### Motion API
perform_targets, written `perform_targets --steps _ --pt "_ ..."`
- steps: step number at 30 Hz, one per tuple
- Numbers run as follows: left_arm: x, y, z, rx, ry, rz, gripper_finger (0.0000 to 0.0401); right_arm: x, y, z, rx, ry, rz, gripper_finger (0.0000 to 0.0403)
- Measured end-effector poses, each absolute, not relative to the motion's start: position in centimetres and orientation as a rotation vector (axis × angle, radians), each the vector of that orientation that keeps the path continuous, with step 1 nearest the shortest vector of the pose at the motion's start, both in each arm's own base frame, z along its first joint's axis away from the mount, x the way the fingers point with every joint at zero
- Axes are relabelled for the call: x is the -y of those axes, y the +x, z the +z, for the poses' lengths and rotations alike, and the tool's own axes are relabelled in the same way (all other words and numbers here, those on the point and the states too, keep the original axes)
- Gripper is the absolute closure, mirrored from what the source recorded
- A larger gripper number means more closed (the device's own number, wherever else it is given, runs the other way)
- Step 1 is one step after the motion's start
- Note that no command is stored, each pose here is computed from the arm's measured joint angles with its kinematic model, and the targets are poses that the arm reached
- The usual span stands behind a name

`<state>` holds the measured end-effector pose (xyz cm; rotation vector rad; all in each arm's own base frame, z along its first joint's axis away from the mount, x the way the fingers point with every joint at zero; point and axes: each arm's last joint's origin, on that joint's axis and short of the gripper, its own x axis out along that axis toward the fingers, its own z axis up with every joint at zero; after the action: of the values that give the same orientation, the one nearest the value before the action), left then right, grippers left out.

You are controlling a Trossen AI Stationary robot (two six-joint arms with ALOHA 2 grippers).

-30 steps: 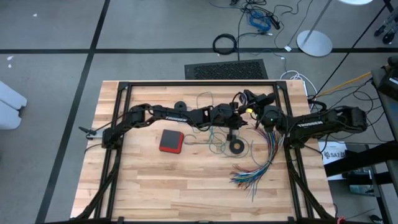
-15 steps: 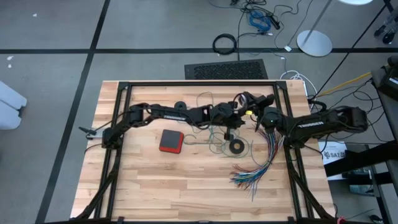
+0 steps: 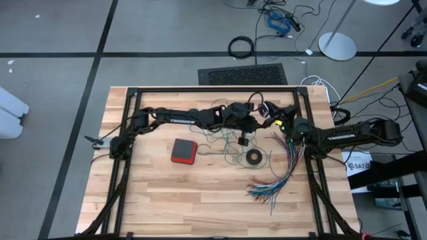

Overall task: Coiling cords
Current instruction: Coil the white wire cable on the spool

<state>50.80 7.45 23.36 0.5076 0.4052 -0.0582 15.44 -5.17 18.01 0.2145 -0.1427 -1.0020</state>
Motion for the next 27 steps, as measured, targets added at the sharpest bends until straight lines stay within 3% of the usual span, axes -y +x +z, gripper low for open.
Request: perform_targets --steps 27 --pt "-9.3 49.3 25.9 -0.425 0.518 -0.013 0.0401 4.1 15.8 16.4 -0.027 0.207 -0.889 0.0403"
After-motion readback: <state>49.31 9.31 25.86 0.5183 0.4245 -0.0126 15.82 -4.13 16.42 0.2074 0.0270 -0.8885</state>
